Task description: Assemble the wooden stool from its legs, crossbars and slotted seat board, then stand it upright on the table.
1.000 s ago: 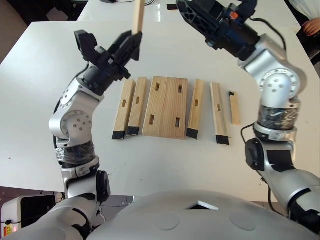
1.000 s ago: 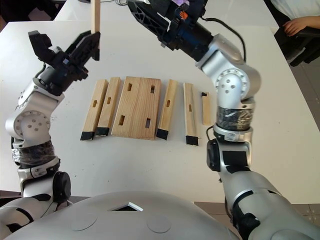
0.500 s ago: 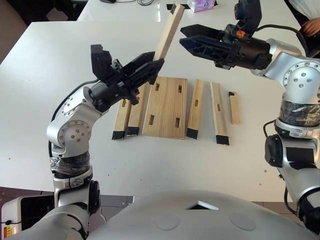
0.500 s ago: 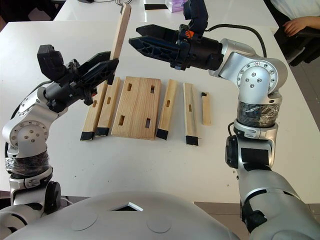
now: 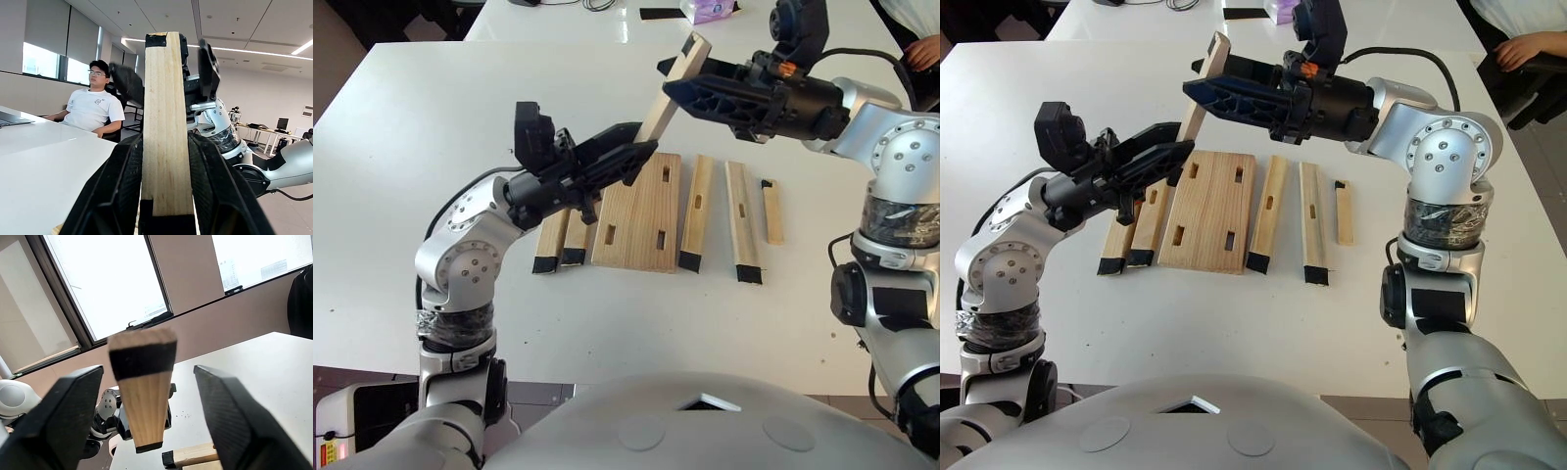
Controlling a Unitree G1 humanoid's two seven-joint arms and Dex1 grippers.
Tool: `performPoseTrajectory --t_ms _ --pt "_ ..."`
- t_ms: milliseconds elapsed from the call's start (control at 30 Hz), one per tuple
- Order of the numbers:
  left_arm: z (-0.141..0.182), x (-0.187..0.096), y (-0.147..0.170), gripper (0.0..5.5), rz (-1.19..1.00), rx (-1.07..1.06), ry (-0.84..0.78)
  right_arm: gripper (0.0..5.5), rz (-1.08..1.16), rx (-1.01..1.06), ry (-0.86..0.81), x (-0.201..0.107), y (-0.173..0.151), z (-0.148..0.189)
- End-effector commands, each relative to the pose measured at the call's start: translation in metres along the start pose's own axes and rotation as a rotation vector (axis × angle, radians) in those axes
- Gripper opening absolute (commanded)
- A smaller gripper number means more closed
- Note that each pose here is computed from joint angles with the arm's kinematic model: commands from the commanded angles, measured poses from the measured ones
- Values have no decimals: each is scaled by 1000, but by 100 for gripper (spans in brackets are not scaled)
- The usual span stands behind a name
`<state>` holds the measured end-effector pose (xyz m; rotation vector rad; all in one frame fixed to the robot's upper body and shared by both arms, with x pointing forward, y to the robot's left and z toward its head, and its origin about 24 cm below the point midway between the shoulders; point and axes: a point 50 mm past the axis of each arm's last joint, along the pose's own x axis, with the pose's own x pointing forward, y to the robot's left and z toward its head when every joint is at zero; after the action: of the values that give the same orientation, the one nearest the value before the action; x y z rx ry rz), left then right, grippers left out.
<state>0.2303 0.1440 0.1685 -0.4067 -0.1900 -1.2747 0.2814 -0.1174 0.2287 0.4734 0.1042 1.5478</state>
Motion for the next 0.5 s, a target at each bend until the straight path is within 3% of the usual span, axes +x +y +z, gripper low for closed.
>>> performPoseTrajectory --t_ms 33,300,500 --pt "-3 -1 0 131 -10 -3 42 258 24 -6 8 1 4 3" --pt "-9 -1 -2 131 -25 -12 72 140 17 15 38 1 3 -3" --pt "-7 0 -1 131 -17 -16 47 133 15 37 54 0 3 -13"
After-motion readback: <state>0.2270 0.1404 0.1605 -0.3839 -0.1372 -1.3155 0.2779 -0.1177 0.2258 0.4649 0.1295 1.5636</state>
